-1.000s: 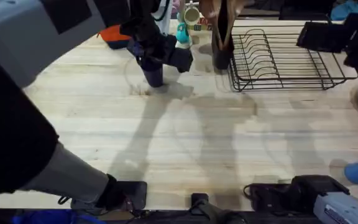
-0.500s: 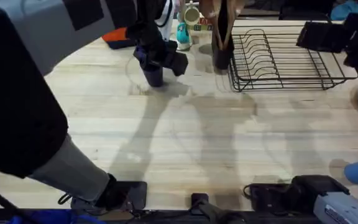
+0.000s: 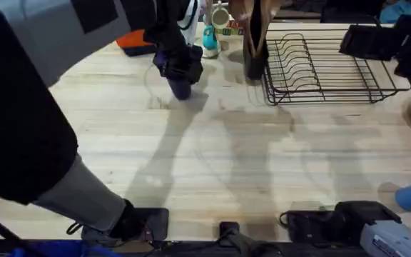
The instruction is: Pick up the cup on the table and put them onto the rack.
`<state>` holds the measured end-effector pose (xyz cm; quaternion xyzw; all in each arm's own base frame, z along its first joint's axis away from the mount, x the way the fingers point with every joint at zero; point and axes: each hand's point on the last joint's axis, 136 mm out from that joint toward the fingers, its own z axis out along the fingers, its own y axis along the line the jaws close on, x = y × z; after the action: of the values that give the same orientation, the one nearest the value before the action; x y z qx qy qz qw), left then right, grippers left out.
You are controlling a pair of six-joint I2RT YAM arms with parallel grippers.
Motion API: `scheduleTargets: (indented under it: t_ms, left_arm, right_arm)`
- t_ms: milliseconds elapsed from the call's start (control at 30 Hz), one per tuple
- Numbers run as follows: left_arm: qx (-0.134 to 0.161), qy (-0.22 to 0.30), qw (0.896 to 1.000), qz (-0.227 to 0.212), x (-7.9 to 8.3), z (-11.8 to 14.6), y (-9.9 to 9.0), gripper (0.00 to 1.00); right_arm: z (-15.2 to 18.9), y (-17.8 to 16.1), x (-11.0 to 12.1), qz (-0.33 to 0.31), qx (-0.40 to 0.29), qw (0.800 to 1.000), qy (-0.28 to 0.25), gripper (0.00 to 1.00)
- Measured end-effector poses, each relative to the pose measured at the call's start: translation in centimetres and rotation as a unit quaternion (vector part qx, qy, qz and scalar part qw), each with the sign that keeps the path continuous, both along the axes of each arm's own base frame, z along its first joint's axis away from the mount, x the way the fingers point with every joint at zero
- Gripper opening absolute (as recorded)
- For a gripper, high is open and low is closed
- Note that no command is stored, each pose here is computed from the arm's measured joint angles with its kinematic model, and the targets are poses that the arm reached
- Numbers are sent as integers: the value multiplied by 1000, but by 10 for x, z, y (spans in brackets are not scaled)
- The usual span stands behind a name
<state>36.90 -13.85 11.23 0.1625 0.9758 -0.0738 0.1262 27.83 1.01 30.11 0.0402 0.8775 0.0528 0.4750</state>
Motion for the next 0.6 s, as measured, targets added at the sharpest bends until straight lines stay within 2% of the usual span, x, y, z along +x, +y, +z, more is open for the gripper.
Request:
scheduleTargets:
  t_ms: [100,200,400,600]
  left_arm:
    - [3,10,1000,-3,-5,6,-1,42]
    - [3,11,1000,-17,-9,18,-11,40]
    - [-14,-36,997,-69,-7,66,-55,40]
    - [-30,-68,991,-114,-18,105,-90,40]
  right_arm:
    - [0,0,0,0,0,1000,0,997]
    - [0,0,0,0,0,1000,0,996]
    - [0,0,0,0,0,1000,0,996]
    - [0,0,0,0,0,1000,0,996]
